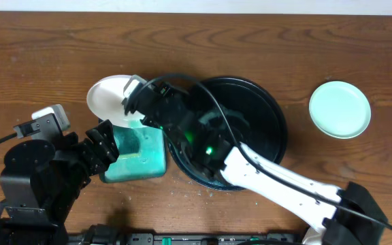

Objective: Clean dirty plates on tray and stack at the side
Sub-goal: 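Hold the white plate tilted over the green tray with the right gripper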

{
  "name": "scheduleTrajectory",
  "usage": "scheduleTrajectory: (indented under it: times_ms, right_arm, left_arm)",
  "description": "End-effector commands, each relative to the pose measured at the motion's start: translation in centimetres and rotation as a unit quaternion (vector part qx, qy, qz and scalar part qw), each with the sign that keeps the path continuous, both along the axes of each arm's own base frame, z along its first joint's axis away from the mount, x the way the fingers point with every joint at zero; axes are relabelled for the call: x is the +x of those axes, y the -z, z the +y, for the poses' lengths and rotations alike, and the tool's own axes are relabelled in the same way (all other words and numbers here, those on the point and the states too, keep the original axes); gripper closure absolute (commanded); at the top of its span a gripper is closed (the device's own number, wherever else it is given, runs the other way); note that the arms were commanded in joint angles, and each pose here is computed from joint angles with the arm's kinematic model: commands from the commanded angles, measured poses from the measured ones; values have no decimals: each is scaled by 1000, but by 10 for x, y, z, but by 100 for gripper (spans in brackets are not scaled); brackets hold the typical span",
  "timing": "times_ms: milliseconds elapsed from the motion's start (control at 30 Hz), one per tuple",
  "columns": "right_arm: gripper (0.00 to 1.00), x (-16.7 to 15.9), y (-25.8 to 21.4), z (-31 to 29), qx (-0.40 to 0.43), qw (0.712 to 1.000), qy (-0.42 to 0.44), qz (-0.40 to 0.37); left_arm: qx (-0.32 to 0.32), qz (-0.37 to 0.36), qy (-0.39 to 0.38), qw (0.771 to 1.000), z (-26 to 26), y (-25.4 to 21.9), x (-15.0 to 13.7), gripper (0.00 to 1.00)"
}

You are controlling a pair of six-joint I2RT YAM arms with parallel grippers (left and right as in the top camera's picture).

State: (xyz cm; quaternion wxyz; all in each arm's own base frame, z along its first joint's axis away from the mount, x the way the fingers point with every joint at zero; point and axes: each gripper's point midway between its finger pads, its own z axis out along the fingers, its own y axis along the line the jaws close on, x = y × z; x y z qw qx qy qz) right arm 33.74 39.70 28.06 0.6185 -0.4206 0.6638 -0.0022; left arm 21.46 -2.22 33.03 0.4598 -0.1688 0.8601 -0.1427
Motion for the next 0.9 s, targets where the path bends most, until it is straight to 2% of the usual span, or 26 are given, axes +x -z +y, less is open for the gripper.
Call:
scheduleTrajectory:
  times_ms: [0, 200, 867]
  right_arm:
    - [99, -5, -31, -9, -8, 999, 19, -44]
    - [99, -13, -51, -8, 0, 997, 17, -72]
    - [99, -17, -71, -5, 2, 993, 17, -116]
  left_arm:
    - [2, -6, -2, 1000, 1, -5, -1, 21]
    - [2, -5, -2, 1000, 1, -4, 0, 21]
    - [2, -5, -2, 1000, 1, -4, 0, 20]
